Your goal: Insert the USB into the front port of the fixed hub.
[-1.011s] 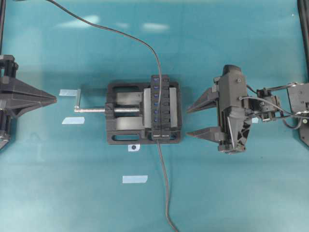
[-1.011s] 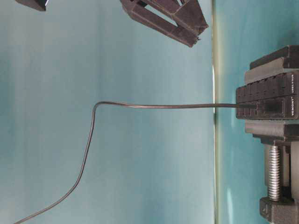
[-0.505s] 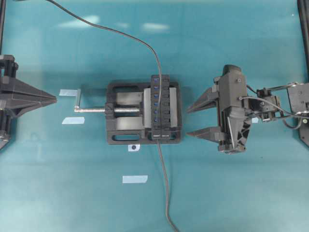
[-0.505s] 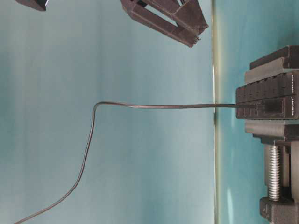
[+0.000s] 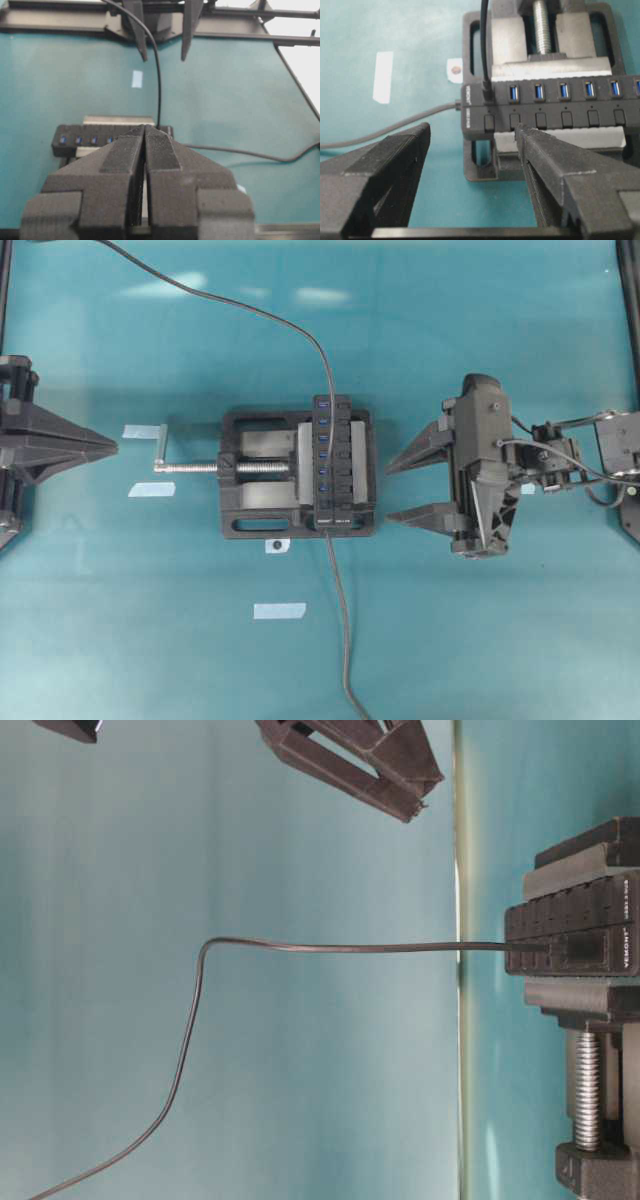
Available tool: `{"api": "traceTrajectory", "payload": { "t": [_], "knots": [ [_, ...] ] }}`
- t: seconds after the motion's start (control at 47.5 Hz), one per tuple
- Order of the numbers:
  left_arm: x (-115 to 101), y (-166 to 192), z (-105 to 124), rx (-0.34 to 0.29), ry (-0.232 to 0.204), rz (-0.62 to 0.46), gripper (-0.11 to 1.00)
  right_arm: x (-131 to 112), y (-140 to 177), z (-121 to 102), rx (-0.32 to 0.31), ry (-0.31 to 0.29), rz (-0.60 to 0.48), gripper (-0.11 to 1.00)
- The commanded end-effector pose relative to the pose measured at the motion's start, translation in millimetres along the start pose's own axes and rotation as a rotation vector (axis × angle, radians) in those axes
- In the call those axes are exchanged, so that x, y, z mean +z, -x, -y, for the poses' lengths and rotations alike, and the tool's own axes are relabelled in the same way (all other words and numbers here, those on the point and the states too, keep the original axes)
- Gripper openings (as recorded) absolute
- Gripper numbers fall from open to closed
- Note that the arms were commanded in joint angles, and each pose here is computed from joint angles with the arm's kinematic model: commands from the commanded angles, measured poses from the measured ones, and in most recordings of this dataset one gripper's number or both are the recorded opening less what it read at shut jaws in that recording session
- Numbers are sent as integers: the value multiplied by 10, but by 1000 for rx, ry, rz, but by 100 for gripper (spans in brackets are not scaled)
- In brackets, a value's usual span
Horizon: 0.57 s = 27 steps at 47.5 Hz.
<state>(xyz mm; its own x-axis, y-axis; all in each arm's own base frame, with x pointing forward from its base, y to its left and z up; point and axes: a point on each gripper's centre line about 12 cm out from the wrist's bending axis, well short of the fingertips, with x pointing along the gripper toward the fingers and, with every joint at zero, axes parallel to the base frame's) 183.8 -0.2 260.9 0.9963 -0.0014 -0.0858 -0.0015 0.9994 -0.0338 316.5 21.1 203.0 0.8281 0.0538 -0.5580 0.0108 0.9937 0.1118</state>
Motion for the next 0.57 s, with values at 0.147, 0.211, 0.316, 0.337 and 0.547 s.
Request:
{"api": "traceTrajectory", "payload": {
  "t": [0.147,0.211,0.316,0.337,0.547],
  "knots": [
    [53,-11,2,-1,0,12,0,52,-54,-22,11,-6,31,74],
    [53,-11,2,-1,-2,12,0,39,-88,-20,9,-4,20,74],
    [56,-9,0,1,-1,14,0,56,-132,-24,10,-4,22,74],
    [53,-11,2,-1,0,12,0,55,-140,-24,10,-4,20,74],
    [56,-9,2,-1,0,14,0,47,-170,-23,10,-3,14,74]
  ]
}}
